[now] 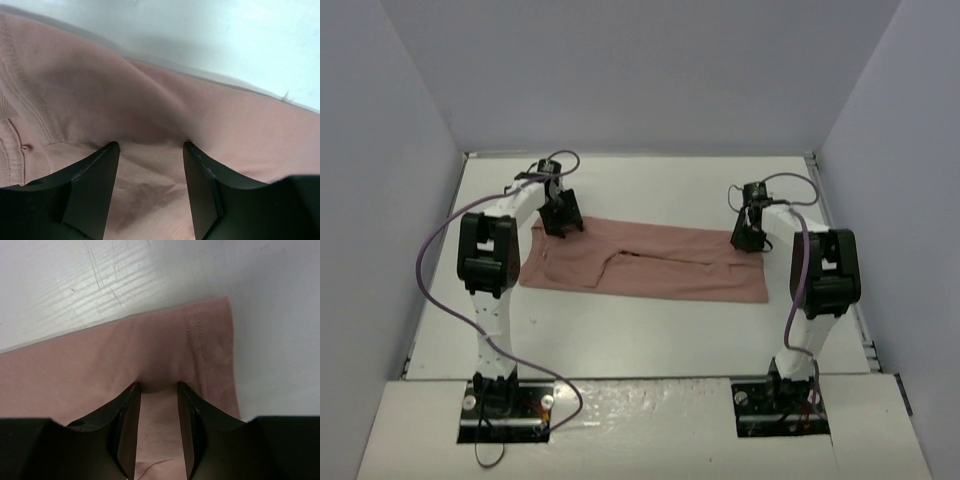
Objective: Fold and stack the t-shirts
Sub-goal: Rotate the tshirt 90 degrees
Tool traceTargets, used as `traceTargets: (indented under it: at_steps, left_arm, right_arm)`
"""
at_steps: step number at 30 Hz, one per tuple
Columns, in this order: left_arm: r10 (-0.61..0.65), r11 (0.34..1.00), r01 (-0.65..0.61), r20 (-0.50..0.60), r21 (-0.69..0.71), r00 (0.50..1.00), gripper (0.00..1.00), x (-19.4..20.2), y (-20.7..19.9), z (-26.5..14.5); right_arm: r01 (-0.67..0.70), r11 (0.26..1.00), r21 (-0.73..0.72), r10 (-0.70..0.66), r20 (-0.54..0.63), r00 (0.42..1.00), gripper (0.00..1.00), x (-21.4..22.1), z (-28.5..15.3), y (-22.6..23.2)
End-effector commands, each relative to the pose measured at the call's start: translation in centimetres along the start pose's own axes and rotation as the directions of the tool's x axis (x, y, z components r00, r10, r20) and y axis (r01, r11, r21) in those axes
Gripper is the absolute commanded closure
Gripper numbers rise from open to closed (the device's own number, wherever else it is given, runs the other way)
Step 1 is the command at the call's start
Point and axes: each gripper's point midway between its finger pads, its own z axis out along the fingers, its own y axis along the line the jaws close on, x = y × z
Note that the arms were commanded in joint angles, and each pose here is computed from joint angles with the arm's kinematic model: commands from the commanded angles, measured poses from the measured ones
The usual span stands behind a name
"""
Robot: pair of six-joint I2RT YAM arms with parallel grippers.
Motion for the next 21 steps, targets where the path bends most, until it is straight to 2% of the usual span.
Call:
traceTargets:
  at_steps: [1, 3, 6, 9, 11, 12, 15, 21]
  left_arm:
    - [0.062, 0.998, -0.063, 0.084, 0.015, 0.995, 0.49, -3.9, -0.7, 3.1]
    - [0.083, 0.995, -0.087, 0.108, 0.037, 0.991, 0.49, -5.4, -1.5, 3.6]
    - [0.124, 0.986, -0.141, 0.162, 0.094, 0.979, 0.49, -7.6, -3.4, 2.4]
    - [0.15, 0.97, -0.192, 0.257, 0.15, 0.955, 0.48, -9.3, -5.8, -2.7]
    - [0.153, 0.967, -0.209, 0.326, 0.143, 0.933, 0.44, -9.5, -6.2, -7.9]
    - [0.152, 0.973, -0.197, 0.313, 0.119, 0.937, 0.4, -9.1, -5.4, -7.3]
    - [0.148, 0.979, -0.184, 0.319, 0.086, 0.936, 0.34, -7.3, -3.8, -10.9]
    - [0.184, 0.979, -0.197, 0.195, 0.049, 0.964, 0.33, -2.7, 0.7, -8.9]
  right_arm:
    - [-0.016, 1.0, 0.018, 0.015, 0.045, 0.999, 0.67, -1.2, 0.5, -0.6]
    - [-0.016, 1.0, 0.015, 0.015, 0.051, 0.999, 0.67, -1.4, 0.4, -0.5]
    - [-0.007, 1.0, 0.005, 0.007, 0.075, 0.997, 0.67, -2.1, -0.4, -0.1]
    - [0.007, 0.999, -0.033, -0.003, 0.117, 0.993, 0.67, -3.0, -2.1, 0.8]
    - [0.017, 0.997, -0.069, -0.007, 0.146, 0.989, 0.67, -3.5, -3.6, 1.7]
    - [0.021, 0.997, -0.07, -0.011, 0.145, 0.989, 0.67, -3.4, -3.6, 1.8]
    - [0.043, 0.992, -0.12, -0.024, 0.155, 0.988, 0.67, -3.4, -4.8, 2.7]
    - [0.063, 0.982, -0.179, -0.035, 0.159, 0.987, 0.67, -2.9, -6.2, 3.3]
